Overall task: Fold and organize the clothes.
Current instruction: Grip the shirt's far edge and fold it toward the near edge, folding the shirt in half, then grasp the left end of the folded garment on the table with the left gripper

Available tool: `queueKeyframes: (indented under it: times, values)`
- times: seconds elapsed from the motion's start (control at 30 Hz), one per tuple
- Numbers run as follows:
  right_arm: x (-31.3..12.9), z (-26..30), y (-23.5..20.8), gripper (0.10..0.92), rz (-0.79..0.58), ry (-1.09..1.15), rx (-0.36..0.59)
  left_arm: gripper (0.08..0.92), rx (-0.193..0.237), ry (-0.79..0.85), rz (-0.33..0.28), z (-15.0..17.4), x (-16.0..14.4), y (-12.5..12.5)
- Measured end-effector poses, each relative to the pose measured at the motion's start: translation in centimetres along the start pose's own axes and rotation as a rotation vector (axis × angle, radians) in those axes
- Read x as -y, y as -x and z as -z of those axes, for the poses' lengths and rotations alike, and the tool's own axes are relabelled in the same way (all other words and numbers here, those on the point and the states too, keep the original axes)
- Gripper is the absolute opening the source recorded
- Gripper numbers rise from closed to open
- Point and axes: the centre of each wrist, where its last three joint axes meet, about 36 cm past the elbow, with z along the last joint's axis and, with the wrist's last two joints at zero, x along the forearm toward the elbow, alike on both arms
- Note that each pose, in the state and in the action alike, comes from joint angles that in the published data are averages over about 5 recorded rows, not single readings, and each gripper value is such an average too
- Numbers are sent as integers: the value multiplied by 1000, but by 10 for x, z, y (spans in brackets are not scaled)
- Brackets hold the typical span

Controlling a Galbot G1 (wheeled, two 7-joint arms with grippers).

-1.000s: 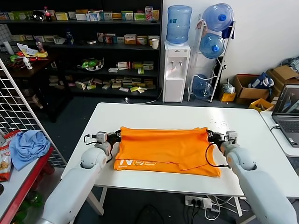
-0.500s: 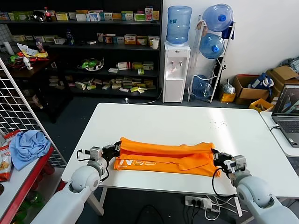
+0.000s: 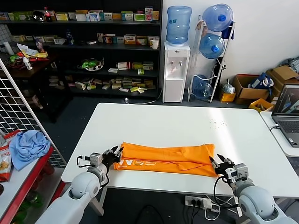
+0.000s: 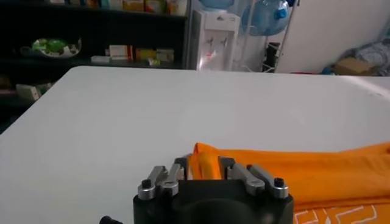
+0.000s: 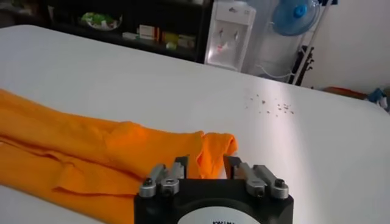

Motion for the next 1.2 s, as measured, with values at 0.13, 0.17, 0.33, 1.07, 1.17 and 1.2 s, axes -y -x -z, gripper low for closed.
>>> queueKeyframes:
  times: [0.13,0.17,0.33,1.07,1.17,1.2]
  values:
    - [-2,2,-2,700,2,3,3,605,-23,-22,8,-4,-2,3]
    - [-3,2,-2,726,3,4,3,631,-28,-28,10,-5,-2,3]
    - [-6,4,-6,816,8,8,6,709,-52,-54,9,-4,-3,5]
    - [-13,6,-16,823,15,17,12,133,-94,-113,-34,-4,-3,1]
    - [-13,6,-16,823,14,18,15,125,-87,-115,-25,-1,-7,-1]
    - [-13,6,-16,823,13,19,17,125,-84,-115,-20,0,-9,-2]
